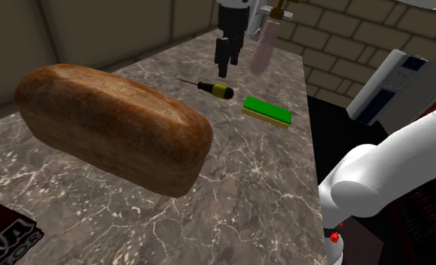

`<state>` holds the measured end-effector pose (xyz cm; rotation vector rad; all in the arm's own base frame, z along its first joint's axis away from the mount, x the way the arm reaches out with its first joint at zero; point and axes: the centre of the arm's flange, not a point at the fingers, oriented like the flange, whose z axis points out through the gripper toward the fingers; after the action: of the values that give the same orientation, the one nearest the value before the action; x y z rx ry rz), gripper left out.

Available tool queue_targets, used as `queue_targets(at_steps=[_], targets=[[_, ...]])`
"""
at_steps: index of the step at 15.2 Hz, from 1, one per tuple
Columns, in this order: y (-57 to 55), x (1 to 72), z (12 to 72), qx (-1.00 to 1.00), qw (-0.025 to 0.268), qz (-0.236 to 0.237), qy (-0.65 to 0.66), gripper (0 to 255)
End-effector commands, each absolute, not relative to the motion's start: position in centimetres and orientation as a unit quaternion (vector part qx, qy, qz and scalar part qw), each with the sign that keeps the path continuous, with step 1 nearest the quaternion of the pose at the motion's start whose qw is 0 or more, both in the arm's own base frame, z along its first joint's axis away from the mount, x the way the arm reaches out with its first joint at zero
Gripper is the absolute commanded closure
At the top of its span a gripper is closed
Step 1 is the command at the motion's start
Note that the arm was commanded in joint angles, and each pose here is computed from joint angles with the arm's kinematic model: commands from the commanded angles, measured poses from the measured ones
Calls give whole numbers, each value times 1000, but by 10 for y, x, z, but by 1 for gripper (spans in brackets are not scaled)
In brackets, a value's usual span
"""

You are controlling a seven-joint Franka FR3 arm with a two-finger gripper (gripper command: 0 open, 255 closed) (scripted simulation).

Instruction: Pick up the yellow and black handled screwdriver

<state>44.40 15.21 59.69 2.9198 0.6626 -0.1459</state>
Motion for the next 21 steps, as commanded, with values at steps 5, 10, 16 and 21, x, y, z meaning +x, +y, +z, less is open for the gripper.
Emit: queue_targets(at_steps=[5,10,16,21], targets=[[207,486,570,957,69,-96,263,0],[207,486,543,957,69,-96,263,0],[207,487,535,957,69,-96,263,255],[207,487,535,957,69,-96,263,255]])
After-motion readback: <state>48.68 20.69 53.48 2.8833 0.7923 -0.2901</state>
